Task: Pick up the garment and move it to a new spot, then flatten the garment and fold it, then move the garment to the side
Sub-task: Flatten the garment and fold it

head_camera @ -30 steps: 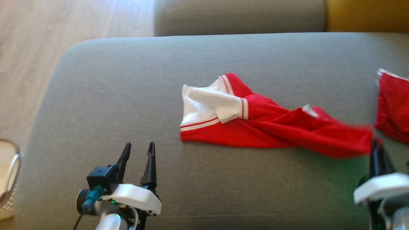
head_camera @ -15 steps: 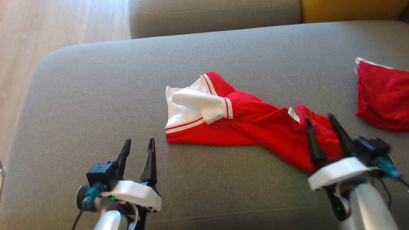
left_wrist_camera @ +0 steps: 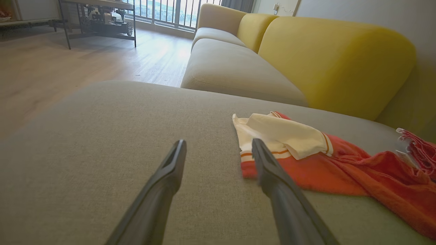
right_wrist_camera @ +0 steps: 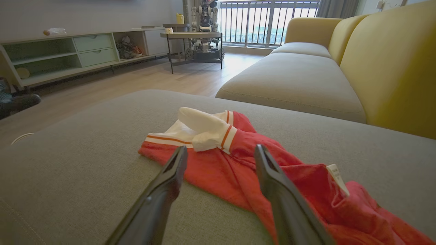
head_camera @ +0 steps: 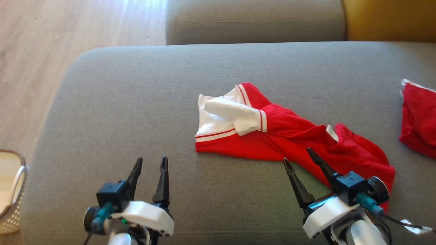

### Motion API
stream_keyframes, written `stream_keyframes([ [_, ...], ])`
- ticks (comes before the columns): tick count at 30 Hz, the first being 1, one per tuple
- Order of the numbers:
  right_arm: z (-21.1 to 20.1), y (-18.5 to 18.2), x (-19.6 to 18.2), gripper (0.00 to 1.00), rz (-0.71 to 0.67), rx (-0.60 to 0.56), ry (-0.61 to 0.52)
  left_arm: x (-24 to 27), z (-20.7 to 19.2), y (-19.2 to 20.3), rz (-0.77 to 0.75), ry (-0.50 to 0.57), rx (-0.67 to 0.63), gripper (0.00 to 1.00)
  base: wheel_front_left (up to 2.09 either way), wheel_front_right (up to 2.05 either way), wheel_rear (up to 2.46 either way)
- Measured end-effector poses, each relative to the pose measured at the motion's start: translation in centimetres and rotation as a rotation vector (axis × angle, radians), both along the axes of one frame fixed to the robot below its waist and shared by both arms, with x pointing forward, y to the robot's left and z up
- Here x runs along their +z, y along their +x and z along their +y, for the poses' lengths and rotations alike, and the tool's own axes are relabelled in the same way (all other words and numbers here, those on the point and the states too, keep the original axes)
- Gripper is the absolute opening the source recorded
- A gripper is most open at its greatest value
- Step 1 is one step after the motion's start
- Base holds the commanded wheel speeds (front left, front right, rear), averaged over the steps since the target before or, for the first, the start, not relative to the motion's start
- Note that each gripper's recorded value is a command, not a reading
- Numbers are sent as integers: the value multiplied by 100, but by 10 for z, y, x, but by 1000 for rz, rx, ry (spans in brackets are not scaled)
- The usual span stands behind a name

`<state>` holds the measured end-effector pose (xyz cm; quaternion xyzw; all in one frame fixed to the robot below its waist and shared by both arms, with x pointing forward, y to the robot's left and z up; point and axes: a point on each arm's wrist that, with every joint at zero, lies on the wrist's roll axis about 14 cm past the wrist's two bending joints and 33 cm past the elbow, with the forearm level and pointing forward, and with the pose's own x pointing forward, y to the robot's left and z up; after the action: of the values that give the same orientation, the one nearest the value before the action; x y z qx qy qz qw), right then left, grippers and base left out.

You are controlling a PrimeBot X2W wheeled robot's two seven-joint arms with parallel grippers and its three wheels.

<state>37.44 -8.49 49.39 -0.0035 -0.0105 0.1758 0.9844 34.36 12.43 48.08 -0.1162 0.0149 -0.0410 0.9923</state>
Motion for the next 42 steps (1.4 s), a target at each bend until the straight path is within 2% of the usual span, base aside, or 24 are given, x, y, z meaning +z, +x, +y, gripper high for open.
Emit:
stream_keyframes([
  [8, 13, 14, -5, 100, 14, 37, -27, -9, 7, -7, 30, -1, 31, 100, 0, 0, 0],
  [16, 40, 77, -3, 100, 29, 90, -89, -16, 17, 4, 57, 4, 55, 100, 0, 0, 0],
  [22, 54, 119, -33, 100, 129, 105, -142, -30, 26, 6, 105, -3, 79, 100, 0, 0, 0],
  [27, 76, 130, -62, 100, 208, 164, -187, -32, 37, 10, 115, 0, 112, 100, 0, 0, 0],
  [28, 79, 130, -68, 53, 226, 173, -191, -33, 38, 10, 118, 2, 117, 100, 0, 0, 0],
  [29, 82, 130, -72, 0, 238, 181, -195, -33, 40, 9, 121, 3, 123, 100, 0, 0, 0],
  [36, 88, 135, -71, 0, 215, 198, -199, -36, 43, 7, 130, 1, 134, 100, 0, 0, 0],
  [42, 95, 153, -22, 0, 74, 196, -153, -31, 41, 8, 115, -7, 132, 100, 0, 0, 0],
])
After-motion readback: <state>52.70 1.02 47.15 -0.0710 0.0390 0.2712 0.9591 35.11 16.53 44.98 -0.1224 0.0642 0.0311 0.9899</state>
